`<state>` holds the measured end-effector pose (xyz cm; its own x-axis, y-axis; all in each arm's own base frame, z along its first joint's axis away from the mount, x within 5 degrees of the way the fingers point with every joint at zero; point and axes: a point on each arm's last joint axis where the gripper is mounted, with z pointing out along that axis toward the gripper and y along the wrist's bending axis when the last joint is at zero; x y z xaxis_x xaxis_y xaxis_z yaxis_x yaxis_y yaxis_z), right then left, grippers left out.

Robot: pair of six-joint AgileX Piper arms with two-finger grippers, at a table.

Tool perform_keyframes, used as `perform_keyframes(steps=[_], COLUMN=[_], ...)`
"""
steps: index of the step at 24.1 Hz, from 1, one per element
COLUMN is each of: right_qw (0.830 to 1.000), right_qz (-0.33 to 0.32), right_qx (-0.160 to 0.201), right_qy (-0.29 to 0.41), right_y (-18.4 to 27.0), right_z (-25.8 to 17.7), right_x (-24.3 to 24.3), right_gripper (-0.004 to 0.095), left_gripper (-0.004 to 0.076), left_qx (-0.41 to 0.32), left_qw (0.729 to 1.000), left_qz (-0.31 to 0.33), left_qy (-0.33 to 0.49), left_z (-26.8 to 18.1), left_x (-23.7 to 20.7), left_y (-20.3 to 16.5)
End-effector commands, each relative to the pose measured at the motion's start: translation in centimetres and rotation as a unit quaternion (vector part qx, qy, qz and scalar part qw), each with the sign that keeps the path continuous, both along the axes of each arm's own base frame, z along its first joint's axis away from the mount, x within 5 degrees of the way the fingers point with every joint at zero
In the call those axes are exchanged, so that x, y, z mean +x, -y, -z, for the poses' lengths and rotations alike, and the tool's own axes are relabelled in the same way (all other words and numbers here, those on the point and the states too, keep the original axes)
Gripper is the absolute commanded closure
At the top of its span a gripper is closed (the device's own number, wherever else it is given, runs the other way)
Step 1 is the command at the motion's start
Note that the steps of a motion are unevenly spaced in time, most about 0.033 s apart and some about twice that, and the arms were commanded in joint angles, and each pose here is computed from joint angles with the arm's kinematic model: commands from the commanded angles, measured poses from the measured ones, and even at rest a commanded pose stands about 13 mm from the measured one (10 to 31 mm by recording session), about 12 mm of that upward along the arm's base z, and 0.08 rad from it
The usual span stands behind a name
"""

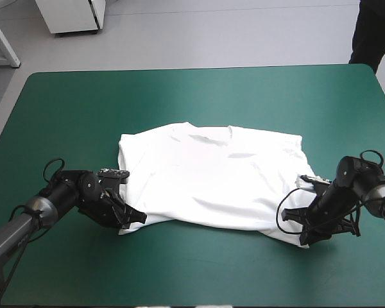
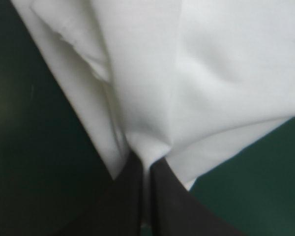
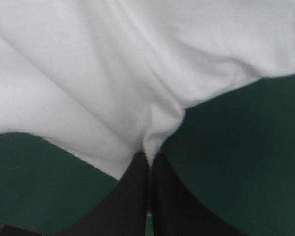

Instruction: Fold the cloth

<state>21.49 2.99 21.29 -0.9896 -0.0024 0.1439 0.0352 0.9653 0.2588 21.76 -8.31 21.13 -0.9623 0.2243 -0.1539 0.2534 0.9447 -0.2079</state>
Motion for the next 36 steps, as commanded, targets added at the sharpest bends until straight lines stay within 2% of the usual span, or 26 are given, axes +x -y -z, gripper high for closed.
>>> perform_keyframes(steps=[1,5,7,10,11,13,15,17,21,23,24,25,27,29,31,36], right_qw=[1.0,0.999,0.999,0.999,0.999,0.998,0.995,0.988,0.965,0.955,0.949,0.947,0.949,0.95,0.951,0.96], right_qz=[-0.005,-0.008,-0.01,-0.002,0.006,0.007,0.005,0.008,0.018,0.026,0.033,0.042,0.049,0.046,0.052,0.07], right_qx=[0.002,0.001,0.002,0.003,0.003,0.003,0.0,-0.006,-0.015,-0.037,-0.06,-0.084,-0.109,-0.12,-0.121,-0.119], right_qy=[0.023,0.04,0.044,0.043,0.047,0.066,0.098,0.155,0.261,0.294,0.307,0.307,0.291,0.283,0.281,0.244], right_y=[-0.2,-0.2,-0.2,-0.2,-0.2,-0.2,-0.2,0.0,0.3,0.7,1.2,1.6,2.2,2.3,2.5,3.4], right_z=[-1.1,-1.7,-2.0,-2.7,-3.0,-3.9,-5.4,-8.2,-13.6,-15.5,-16.1,-16.1,-15.3,-14.2,-13.3,-10.6], right_x=[-0.1,0.4,0.6,0.9,1.0,1.1,1.2,1.0,0.3,-0.1,-0.3,-0.3,0.1,1.1,2.4,5.1], right_gripper=[0.0921,0.0792,0.065,0.0426,0.037,0.0342,0.0368,0.0426,0.0486,0.0486,0.0486,0.0486,0.0486,0.0486,0.0486,0.0486], left_gripper=[0.073,0.0649,0.0563,0.0379,0.033,0.0281,0.0284,0.0288,0.0304,0.0339,0.0365,0.0395,0.0438,0.0479,0.0503,0.0505], left_qx=[-0.006,-0.008,-0.011,-0.012,-0.013,-0.01,-0.007,-0.005,-0.007,-0.013,-0.015,-0.016,-0.017,-0.018,-0.018,-0.02], left_qw=[1.0,1.0,1.0,0.999,0.999,0.999,0.998,0.996,0.987,0.985,0.985,0.985,0.985,0.984,0.983,0.982], left_qz=[0.003,0.012,0.021,0.035,0.039,0.048,0.056,0.058,0.058,0.057,0.057,0.056,0.056,0.055,0.056,0.055], left_qy=[-0.006,-0.008,-0.005,-0.014,-0.019,-0.024,-0.002,0.07,0.147,0.161,0.163,0.164,0.164,0.169,0.173,0.179], left_z=[-0.8,-1.9,-2.7,-4.1,-4.7,-5.9,-7.8,-11.3,-15.8,-16.7,-16.9,-16.9,-17.0,-17.0,-17.0,-17.1], left_x=[-0.4,0.0,0.3,0.5,0.5,0.6,0.8,0.9,0.5,0.4,0.4,0.4,0.4,0.5,0.5,0.6], left_y=[0.0,0.2,0.4,0.5,0.6,0.6,0.5,0.2,-0.1,-0.1,-0.1,-0.1,-0.1,-0.1,-0.1,0.0])
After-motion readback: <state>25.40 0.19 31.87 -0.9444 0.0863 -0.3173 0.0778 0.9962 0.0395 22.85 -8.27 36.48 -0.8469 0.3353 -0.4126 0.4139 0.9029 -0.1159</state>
